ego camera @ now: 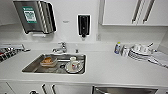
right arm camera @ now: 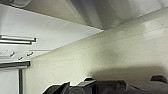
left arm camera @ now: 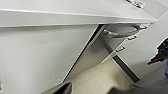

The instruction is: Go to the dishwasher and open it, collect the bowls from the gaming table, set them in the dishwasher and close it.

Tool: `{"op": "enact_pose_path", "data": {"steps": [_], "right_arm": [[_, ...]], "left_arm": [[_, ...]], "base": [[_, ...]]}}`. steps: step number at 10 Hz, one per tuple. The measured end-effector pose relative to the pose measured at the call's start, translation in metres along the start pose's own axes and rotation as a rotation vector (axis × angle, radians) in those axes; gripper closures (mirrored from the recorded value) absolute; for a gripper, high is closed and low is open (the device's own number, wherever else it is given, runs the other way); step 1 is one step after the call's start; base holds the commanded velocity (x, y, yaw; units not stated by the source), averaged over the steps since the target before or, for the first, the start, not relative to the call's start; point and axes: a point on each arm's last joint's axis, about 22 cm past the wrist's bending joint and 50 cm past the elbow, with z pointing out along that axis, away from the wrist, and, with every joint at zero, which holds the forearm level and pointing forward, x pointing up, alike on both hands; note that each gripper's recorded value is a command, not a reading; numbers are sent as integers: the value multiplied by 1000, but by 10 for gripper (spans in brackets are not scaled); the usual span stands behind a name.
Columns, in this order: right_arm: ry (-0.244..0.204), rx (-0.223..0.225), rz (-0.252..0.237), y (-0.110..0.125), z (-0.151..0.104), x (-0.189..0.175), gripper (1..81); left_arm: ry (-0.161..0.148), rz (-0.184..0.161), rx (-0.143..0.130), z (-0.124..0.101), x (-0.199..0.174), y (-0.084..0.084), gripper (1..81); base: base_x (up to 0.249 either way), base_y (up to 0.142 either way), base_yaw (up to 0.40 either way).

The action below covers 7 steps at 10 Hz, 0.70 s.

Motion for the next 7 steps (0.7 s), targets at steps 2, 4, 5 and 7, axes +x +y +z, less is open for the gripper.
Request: {"op": "enact_pose_path", "data": {"steps": [2, 4, 5, 7], "right_arm": [[-23, 8, 108, -13, 3, 8, 10], [-2, 15, 244, -24, -3, 29, 10], [11, 19, 316, -28, -6, 38, 10], [57, 27, 413, -34, -20, 63, 10]], "left_arm": [[1, -1, 3, 0, 0, -2, 10], [1, -5, 8, 0, 0, -4, 10], [2, -5, 8, 0, 0, -4, 10], [2, -5, 9, -1, 0, -4, 10]], "base": [[0, 0, 0], [0, 0, 0], [0, 0, 0], [0, 0, 0]]}}
